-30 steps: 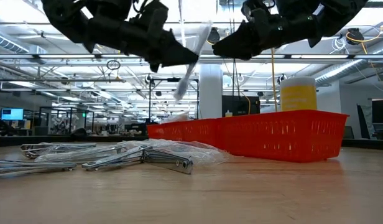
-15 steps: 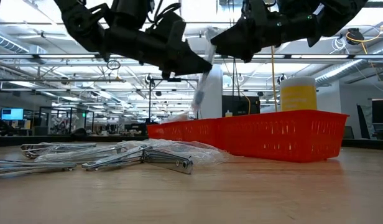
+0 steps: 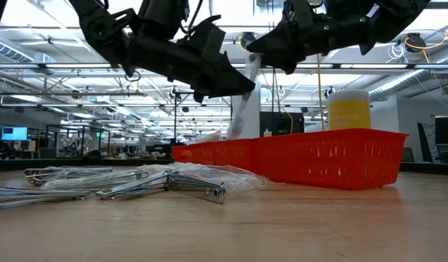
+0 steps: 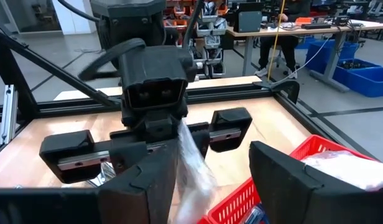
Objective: Pick & Place Travel size toiletries
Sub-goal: Put the blue toothbrush into the bottom middle red bin, then put the green toothbrush into the bottom middle red bin
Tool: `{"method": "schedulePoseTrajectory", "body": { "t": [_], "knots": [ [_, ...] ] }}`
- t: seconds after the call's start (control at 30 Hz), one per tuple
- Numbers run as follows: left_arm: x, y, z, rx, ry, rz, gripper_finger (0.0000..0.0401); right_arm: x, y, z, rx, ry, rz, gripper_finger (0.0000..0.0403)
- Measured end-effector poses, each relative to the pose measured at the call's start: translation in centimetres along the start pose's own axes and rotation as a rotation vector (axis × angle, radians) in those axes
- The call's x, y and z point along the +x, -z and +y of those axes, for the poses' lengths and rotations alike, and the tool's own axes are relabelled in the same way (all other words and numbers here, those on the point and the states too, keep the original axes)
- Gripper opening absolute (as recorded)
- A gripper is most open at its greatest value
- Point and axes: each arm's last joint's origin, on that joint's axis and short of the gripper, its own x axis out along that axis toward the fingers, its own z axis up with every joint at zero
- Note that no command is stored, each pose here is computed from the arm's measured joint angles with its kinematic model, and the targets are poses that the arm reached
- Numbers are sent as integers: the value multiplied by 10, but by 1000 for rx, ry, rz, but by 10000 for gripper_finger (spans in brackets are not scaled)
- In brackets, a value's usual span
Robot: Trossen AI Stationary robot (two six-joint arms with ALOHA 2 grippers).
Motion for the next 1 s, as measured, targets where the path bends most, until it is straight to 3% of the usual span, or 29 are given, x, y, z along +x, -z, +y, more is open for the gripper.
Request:
{"method": "schedulePoseTrajectory", "body": {
  "t": [0.3,0.47,0.7,1.0],
  "knots": [
    [0,4,2,-31,-37,44,201,0,0,0,0,0,-1,187],
    [0,5,2,-10,-40,46,246,0,-2,0,-4,0,-16,187],
    [0,5,2,3,-41,47,269,0,-9,0,-8,-3,-90,187],
    [-17,-8,-2,84,8,133,252,-1,-10,0,-9,-5,-103,187]
  ]
}}
